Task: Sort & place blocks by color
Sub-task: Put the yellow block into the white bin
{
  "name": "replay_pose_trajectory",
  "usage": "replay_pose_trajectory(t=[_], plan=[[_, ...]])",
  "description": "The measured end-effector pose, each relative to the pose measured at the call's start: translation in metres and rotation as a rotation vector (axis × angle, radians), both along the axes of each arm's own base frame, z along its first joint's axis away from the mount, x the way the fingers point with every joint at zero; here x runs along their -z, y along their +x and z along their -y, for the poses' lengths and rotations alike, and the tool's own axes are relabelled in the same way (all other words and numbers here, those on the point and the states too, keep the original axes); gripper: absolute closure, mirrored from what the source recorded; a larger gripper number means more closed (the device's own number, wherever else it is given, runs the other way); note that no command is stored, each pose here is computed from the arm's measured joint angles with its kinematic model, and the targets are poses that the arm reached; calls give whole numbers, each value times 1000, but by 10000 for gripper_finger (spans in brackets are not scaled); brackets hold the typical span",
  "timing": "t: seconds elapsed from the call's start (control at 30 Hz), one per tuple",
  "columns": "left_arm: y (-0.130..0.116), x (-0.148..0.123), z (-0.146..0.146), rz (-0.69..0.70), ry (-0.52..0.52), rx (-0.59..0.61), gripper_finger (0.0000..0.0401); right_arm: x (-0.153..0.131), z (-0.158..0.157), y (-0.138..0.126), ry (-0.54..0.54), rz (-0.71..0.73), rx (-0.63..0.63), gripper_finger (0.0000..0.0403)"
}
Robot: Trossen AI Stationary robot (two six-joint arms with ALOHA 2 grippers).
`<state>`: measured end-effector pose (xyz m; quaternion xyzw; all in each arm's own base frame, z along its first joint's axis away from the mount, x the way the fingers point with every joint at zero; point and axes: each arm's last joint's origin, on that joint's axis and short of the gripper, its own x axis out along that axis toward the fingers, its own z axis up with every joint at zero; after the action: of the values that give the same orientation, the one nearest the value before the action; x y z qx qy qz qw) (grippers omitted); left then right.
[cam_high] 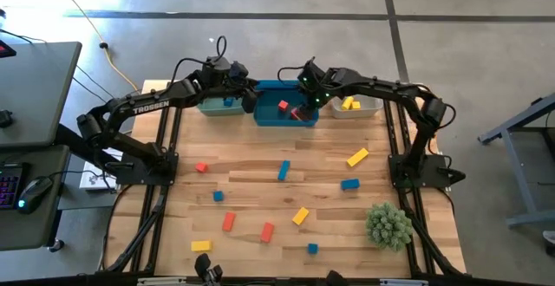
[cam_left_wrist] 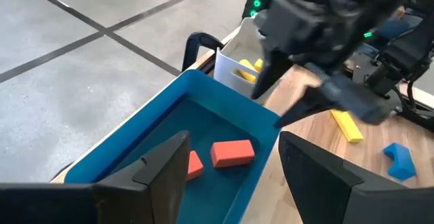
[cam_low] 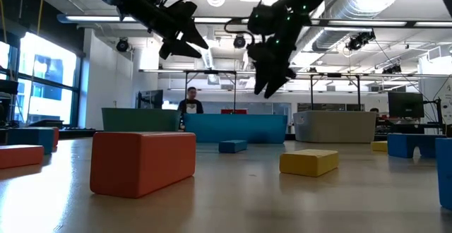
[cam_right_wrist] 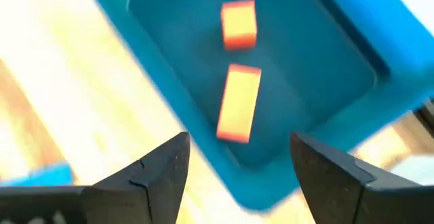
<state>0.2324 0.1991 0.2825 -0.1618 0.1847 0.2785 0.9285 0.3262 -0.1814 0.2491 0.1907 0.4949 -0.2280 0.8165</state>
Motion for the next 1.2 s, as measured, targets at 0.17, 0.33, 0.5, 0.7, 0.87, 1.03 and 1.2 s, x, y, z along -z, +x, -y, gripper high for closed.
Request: replay_pose_trajectory(t=[0.17,0.33,0.5,0.7,0.87,1.03,1.2], plan=[[0,0,0,-6,9,4,187,-11,-20,-14,30,-113,-96,161],[0,0,0,-8,14,7,187,-13,-40,-28,90,-261,-193,160],[0,0,0,-8,14,7,187,-11,-57,-36,140,-407,-273,160],[0,0,0,-9,14,7,187,-13,-70,-39,115,-503,-301,160],[0,0,0,-11,20,10,187,-2,-84,-52,93,-512,-292,160],[0,0,0,-28,49,26,187,12,-106,-84,83,-484,-279,160],[0,0,0,-28,49,26,187,19,-119,-110,45,-453,-364,160]])
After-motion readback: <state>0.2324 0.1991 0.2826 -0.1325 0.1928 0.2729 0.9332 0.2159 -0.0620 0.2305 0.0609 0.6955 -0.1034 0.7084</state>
